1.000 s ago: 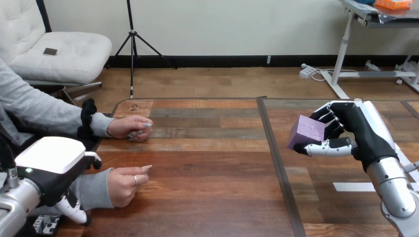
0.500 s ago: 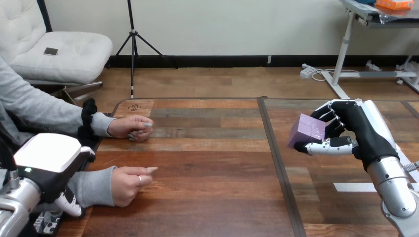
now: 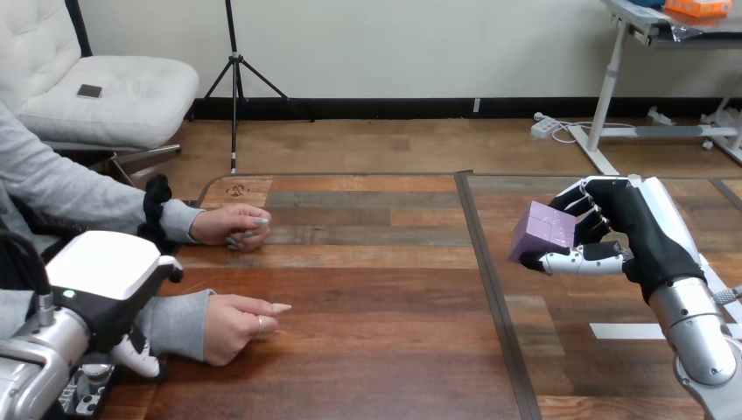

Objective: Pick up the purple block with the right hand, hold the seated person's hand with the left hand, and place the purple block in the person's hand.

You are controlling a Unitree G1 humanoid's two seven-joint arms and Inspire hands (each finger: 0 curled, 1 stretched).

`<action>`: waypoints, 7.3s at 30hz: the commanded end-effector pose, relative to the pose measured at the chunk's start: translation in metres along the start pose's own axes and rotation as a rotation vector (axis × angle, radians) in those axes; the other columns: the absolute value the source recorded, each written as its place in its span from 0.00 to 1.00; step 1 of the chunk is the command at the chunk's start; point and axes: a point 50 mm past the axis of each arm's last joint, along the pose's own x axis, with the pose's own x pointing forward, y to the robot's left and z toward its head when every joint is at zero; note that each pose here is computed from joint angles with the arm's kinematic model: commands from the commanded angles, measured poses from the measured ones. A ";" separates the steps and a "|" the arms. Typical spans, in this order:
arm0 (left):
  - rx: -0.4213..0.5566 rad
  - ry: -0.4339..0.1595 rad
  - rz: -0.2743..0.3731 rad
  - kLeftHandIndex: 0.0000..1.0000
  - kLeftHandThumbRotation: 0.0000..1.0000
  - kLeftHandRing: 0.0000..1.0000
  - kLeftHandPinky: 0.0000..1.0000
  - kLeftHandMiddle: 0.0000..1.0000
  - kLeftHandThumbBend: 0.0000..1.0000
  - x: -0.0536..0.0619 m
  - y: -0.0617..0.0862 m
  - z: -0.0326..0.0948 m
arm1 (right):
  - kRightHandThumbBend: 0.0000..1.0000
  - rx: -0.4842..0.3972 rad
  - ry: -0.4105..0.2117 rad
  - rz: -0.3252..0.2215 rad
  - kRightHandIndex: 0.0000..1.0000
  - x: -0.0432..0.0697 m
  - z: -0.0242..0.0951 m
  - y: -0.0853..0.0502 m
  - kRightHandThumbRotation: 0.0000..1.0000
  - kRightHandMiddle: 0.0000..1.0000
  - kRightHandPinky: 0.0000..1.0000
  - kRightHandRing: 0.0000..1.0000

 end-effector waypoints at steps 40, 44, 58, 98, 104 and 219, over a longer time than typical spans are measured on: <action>-0.048 -0.054 0.064 0.63 0.13 0.62 0.58 0.63 0.97 0.029 0.010 0.008 | 0.83 0.028 -0.093 -0.076 0.45 0.012 0.019 -0.015 0.00 0.43 0.36 0.40; -0.066 -0.052 0.053 0.62 0.11 0.58 0.53 0.61 0.96 0.031 0.010 0.009 | 0.83 0.033 -0.092 -0.075 0.45 0.012 0.020 -0.015 0.00 0.43 0.36 0.39; -0.064 -0.046 0.024 0.60 0.06 0.53 0.42 0.57 0.95 0.034 0.009 0.009 | 0.82 0.047 -0.099 -0.073 0.45 0.012 0.021 -0.015 0.00 0.42 0.35 0.38; -0.270 -0.047 0.087 0.36 0.00 0.25 0.18 0.34 0.85 0.040 0.006 0.011 | 0.82 0.057 -0.100 -0.082 0.45 0.013 0.022 -0.015 0.00 0.41 0.34 0.37; -0.257 -0.038 0.073 0.35 0.00 0.25 0.18 0.34 0.84 0.041 0.004 0.010 | 0.83 0.061 -0.101 -0.080 0.45 0.014 0.022 -0.015 0.00 0.42 0.34 0.37; -0.345 -0.222 0.499 0.33 0.00 0.27 0.20 0.31 0.83 0.007 0.076 0.020 | 0.83 0.076 0.063 0.155 0.45 0.052 0.056 0.070 0.00 0.41 0.34 0.37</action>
